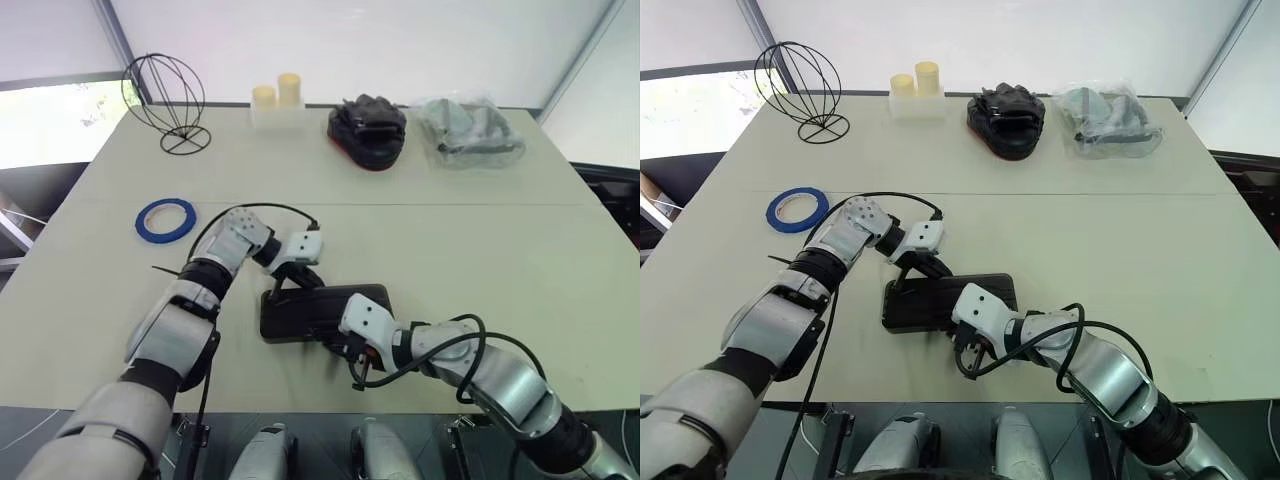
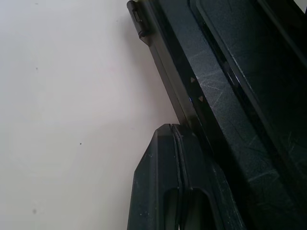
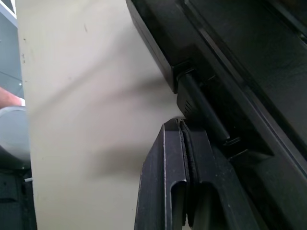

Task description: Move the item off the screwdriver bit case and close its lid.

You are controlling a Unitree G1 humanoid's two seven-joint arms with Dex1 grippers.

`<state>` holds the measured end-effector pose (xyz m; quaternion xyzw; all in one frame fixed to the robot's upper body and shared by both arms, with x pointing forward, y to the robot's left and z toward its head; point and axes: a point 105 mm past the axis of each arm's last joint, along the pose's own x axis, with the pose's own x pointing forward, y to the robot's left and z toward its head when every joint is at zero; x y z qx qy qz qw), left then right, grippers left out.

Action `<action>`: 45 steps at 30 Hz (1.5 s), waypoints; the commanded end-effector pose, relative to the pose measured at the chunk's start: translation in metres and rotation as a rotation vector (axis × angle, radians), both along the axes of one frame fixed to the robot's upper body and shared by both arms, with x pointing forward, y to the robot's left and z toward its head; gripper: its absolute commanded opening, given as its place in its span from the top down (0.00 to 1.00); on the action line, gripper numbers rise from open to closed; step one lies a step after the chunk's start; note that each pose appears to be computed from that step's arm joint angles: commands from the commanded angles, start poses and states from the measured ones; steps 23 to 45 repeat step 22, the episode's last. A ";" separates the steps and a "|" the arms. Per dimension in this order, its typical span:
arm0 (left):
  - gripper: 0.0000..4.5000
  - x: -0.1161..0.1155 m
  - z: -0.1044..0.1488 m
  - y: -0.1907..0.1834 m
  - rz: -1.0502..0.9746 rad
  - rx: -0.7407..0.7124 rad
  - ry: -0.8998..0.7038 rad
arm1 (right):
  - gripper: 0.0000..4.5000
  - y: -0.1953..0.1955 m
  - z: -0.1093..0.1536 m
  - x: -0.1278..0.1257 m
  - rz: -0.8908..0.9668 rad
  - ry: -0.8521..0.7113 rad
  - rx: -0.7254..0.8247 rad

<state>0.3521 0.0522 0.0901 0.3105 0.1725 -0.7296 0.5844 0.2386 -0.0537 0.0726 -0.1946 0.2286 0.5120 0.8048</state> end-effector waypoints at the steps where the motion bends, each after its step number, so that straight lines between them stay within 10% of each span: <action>1: 1.00 -0.031 -0.032 -0.005 -0.113 0.057 0.161 | 0.99 -0.020 0.000 0.038 -0.193 -0.101 -0.067; 11: 1.00 0.017 -0.001 -0.008 0.178 -0.117 -0.006 | 0.99 -0.032 0.023 -0.001 -0.074 -0.045 -0.066; 19: 1.00 0.057 0.081 0.063 0.554 -0.519 0.034 | 0.99 -0.071 0.115 -0.022 -0.196 -0.056 0.418; 22: 1.00 0.052 0.076 0.097 0.638 -0.515 -0.023 | 0.99 -0.104 0.113 0.002 -0.419 -0.100 0.420; 45: 1.00 0.052 0.076 0.097 0.638 -0.515 -0.023 | 0.99 -0.104 0.113 0.002 -0.419 -0.100 0.420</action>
